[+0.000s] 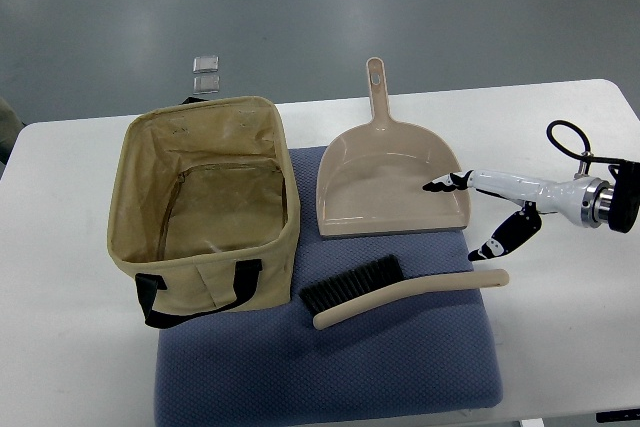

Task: Put pink broom in yellow bag with right hand
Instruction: 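Move the right hand down toward the beige brush handle, then close the right hand around the brush handle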

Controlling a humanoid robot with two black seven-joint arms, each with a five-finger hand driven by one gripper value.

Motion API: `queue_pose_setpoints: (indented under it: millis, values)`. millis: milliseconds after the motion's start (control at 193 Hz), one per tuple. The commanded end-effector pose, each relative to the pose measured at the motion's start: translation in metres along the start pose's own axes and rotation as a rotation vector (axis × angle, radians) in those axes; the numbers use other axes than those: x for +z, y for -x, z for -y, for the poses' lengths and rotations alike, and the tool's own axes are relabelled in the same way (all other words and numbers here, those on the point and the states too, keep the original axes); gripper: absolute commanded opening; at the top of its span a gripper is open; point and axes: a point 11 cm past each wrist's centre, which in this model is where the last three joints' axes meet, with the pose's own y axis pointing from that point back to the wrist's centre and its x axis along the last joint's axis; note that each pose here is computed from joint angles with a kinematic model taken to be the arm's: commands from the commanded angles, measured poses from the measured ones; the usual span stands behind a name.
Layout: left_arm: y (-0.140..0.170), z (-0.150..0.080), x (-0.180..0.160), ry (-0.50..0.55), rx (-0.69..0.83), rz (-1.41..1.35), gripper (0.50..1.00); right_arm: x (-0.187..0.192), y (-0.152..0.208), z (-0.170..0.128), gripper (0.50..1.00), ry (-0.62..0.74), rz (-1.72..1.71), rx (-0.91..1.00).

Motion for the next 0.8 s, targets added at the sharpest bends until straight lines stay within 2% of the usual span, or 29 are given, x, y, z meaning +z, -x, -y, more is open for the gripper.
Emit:
queue_pose_setpoints:
  millis: [0, 368, 792]
  values:
    - [0.0, 0.0, 0.0, 0.0, 0.0, 0.0, 1.0, 0.004, 0.01, 0.0, 0.921, 0.016, -0.011, 0.017]
    - [0.0, 0.0, 0.0, 0.0, 0.0, 0.0, 1.0, -0.013, 0.046, 0.003, 0.919, -0.019, -0.011, -0.059]
    - [0.0, 0.0, 0.0, 0.0, -0.001, 0.0, 1.0, -0.004, 0.064, 0.006, 0.911, 0.031, -0.086, -0.024]
